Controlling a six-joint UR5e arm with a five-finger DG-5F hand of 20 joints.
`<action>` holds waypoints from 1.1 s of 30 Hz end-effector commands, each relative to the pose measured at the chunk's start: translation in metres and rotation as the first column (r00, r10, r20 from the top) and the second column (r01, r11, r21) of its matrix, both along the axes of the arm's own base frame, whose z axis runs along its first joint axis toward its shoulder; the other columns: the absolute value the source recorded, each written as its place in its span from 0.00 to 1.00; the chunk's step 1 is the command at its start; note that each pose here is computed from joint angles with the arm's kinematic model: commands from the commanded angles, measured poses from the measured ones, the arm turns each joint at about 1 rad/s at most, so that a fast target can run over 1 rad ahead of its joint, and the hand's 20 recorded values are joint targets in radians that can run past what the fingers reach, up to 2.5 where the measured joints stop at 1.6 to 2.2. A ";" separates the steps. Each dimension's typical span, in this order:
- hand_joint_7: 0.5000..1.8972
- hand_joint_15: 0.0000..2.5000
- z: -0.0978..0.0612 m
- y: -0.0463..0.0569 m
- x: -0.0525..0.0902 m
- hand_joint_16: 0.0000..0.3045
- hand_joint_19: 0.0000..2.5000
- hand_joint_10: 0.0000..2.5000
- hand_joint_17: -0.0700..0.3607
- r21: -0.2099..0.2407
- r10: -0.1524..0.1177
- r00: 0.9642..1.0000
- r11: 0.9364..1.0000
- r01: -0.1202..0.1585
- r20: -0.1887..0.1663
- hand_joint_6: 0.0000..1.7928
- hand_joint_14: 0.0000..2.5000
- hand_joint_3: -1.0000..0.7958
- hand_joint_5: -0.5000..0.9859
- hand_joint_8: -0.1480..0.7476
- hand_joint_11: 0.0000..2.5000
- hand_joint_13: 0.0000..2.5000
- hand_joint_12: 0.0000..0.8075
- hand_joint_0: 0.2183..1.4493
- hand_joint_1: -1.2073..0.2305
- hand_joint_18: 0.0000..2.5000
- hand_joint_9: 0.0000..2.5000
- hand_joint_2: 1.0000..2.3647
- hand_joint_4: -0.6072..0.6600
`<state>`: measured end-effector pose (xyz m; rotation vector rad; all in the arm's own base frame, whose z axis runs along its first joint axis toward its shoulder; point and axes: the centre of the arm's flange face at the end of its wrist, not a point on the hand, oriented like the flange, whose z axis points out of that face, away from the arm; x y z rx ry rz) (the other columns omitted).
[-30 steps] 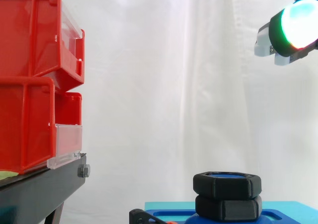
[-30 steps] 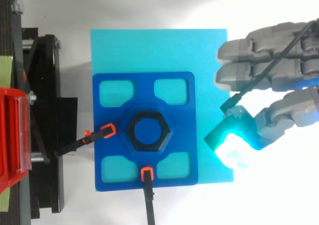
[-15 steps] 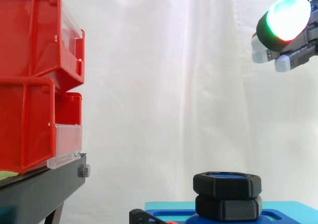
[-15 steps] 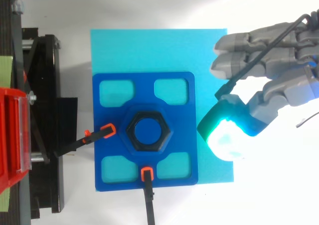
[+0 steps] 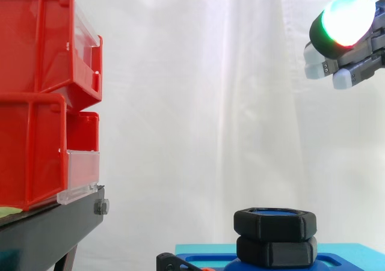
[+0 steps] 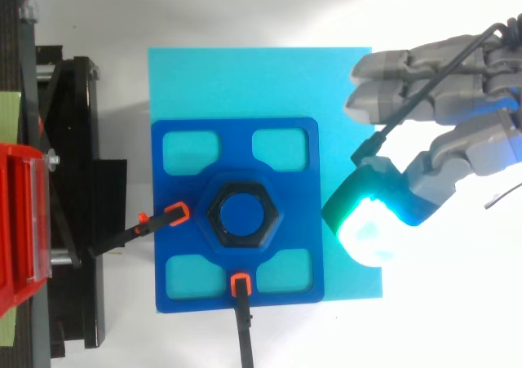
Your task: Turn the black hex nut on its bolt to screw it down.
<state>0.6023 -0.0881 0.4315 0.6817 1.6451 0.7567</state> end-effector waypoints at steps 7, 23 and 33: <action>0.04 0.01 0.000 0.000 0.000 0.28 0.09 0.00 0.62 0.000 0.000 1.000 1.000 0.000 0.001 0.28 0.00 0.28 0.13 0.70 0.00 0.00 0.64 0.22 0.70 0.00 0.00 0.00 0.56; 0.05 0.02 0.000 0.000 0.000 0.26 0.10 0.00 0.58 0.000 0.000 1.000 1.000 0.000 0.001 0.28 0.00 0.28 0.13 0.72 0.00 0.00 0.60 0.22 0.69 0.00 0.00 0.00 0.57; 0.06 0.02 0.000 0.000 0.000 0.26 0.10 0.00 0.58 0.000 0.000 1.000 1.000 0.000 0.001 0.28 0.00 0.28 0.13 0.72 0.00 0.00 0.58 0.22 0.69 0.00 0.00 0.00 0.58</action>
